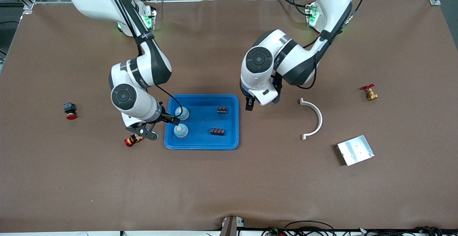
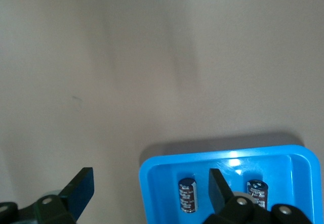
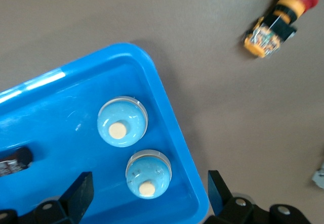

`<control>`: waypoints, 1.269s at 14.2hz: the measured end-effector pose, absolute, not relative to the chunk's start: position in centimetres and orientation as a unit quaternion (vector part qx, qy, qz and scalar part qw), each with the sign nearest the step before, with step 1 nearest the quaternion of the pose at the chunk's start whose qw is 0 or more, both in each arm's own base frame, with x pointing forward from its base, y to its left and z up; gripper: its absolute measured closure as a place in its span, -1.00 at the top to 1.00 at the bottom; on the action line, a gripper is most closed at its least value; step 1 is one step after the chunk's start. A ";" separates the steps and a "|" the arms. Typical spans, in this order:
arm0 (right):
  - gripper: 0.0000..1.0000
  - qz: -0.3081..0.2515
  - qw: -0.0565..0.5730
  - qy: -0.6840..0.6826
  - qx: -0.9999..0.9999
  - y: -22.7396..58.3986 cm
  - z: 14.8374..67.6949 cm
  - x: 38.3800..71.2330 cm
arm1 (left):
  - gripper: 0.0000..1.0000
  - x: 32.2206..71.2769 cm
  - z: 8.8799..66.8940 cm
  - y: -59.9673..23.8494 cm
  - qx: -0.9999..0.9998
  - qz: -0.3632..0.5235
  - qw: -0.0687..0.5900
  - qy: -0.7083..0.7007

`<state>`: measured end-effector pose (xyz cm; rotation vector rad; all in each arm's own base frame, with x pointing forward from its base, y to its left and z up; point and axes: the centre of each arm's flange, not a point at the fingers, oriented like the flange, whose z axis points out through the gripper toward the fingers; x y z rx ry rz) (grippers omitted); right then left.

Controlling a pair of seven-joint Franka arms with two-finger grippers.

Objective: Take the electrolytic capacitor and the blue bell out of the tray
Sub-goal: 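Grasp the blue bell with the right gripper while the left gripper grasps the capacitor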

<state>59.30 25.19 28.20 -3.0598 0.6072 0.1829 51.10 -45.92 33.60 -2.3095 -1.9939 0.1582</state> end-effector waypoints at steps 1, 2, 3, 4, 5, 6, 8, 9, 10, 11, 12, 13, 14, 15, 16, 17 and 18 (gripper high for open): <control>1.00 0.056 0.011 0.199 -0.978 25.3 27.1 58.7 | 1.00 51.0 33.0 -46.7 -0.749 0.052 0.041 -0.659; 1.00 0.053 0.014 0.205 -0.977 25.8 26.1 57.9 | 1.00 51.0 32.5 -47.5 -0.744 0.053 0.034 -0.665; 1.00 0.048 0.019 0.214 -0.975 26.6 25.3 57.2 | 1.00 50.9 32.0 -48.2 -0.739 0.054 0.029 -0.670; 1.00 0.042 0.024 0.223 -0.974 27.4 24.6 56.5 | 1.00 50.9 31.6 -48.9 -0.737 0.056 0.025 -0.673; 1.00 0.040 0.026 0.230 -0.972 27.9 24.1 55.9 | 1.00 51.0 31.2 -49.5 -0.736 0.057 0.024 -0.675; 1.00 0.041 0.025 0.232 -0.972 28.0 23.7 55.5 | 1.00 51.1 30.6 -50.0 -0.735 0.057 0.023 -0.676; 1.00 0.045 0.022 0.234 -0.971 27.9 23.2 55.2 | 1.00 51.5 29.5 -50.8 -0.735 0.051 0.011 -0.676; 1.00 0.047 0.020 0.233 -0.971 28.0 22.9 55.1 | 1.00 51.6 28.8 -51.3 -0.735 0.049 0.001 -0.676; 1.00 0.051 0.018 0.233 -0.971 28.1 22.5 54.9 | 1.00 51.7 28.3 -51.7 -0.736 0.049 -0.009 -0.676; 1.00 0.053 0.017 0.233 -0.971 28.2 22.1 54.7 | 1.00 51.8 27.7 -52.1 -0.736 0.050 -0.017 -0.675; 1.00 0.057 0.016 0.237 -0.970 28.3 21.5 54.6 | 1.00 51.9 27.2 -52.3 -0.735 0.051 -0.023 -0.676; 1.00 0.063 0.018 0.243 -0.968 28.2 20.9 54.6 | 1.00 52.2 26.8 -52.6 -0.735 0.052 -0.027 -0.676; 1.00 0.066 0.019 0.249 -0.966 28.1 20.3 54.6 | 1.00 52.4 26.3 -52.9 -0.734 0.051 -0.029 -0.676; 1.00 0.069 0.020 0.253 -0.965 28.0 19.9 54.6 | 1.00 52.7 25.9 -53.1 -0.734 0.047 -0.033 -0.677; 1.00 0.070 0.020 0.255 -0.964 27.9 19.7 54.6 | 1.00 52.8 25.4 -53.4 -0.735 0.041 -0.038 -0.676; 1.00 0.070 0.021 0.256 -0.964 28.0 19.6 54.5 | 1.00 52.7 24.7 -53.8 -0.736 0.034 -0.045 -0.674; 1.00 0.070 0.022 0.256 -0.964 28.1 19.5 54.5 | 1.00 52.6 24.0 -54.2 -0.738 0.028 -0.051 -0.672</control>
